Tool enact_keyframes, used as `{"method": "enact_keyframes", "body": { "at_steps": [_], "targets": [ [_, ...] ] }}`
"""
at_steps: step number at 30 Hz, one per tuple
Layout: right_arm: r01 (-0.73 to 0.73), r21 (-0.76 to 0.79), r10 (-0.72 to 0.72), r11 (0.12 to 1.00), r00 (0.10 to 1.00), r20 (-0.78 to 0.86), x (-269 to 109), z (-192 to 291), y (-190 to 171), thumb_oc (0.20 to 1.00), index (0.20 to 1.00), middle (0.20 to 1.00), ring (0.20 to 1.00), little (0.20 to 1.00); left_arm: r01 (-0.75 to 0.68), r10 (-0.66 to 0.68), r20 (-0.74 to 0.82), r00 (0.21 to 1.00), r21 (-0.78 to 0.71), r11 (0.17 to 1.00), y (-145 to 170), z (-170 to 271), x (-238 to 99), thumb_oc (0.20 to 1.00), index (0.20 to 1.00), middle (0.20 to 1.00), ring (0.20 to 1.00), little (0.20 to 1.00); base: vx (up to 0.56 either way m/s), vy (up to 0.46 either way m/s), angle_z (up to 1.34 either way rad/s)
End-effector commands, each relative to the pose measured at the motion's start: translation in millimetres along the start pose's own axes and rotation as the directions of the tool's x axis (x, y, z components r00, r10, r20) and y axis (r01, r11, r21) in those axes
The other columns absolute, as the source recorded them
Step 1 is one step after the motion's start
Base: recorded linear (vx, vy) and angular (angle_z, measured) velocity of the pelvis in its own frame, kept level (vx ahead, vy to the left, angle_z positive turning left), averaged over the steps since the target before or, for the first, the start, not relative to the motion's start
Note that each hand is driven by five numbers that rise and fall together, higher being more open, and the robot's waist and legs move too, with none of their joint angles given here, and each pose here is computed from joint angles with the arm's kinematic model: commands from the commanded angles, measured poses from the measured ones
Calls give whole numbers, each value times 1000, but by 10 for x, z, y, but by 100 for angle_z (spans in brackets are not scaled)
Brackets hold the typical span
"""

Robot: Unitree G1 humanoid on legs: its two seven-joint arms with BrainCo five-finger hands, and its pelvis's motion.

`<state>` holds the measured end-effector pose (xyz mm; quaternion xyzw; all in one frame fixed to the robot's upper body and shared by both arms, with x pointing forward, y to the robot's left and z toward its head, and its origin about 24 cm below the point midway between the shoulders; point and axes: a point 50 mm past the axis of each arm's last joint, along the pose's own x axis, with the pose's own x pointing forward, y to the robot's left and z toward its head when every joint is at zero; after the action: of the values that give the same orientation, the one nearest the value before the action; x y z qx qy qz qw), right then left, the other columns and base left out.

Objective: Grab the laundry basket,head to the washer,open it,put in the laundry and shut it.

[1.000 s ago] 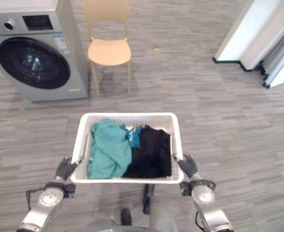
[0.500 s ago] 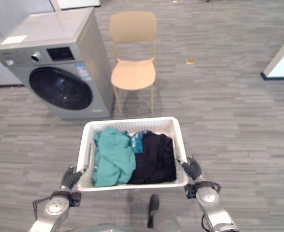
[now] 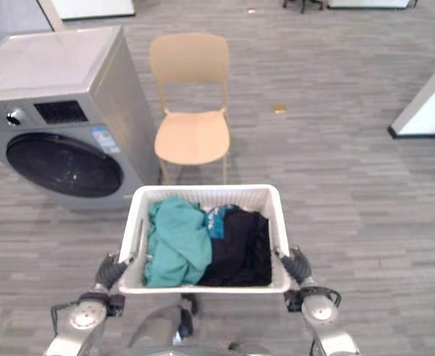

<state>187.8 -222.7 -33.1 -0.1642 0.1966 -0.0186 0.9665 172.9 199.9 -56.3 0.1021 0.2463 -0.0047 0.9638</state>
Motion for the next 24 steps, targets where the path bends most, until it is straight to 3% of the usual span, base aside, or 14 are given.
{"method": "enact_keyframes", "body": {
  "at_steps": [1,12,24],
  "targets": [
    [-17,139,-25,990,956,291,117,604,-49,200,200,200,200,200,26,-23,216,976,-10,1000,83,416,26,200,200,200,200,200,357,168,-30],
    [-73,154,20,985,947,320,165,707,71,200,200,200,200,200,-14,13,228,974,4,1000,238,469,19,200,200,200,200,200,303,59,-7],
    [-22,98,-6,995,961,276,120,563,-72,200,200,200,200,200,-18,27,201,979,-49,999,162,393,60,200,200,200,200,200,325,-243,42]
  ]
}}
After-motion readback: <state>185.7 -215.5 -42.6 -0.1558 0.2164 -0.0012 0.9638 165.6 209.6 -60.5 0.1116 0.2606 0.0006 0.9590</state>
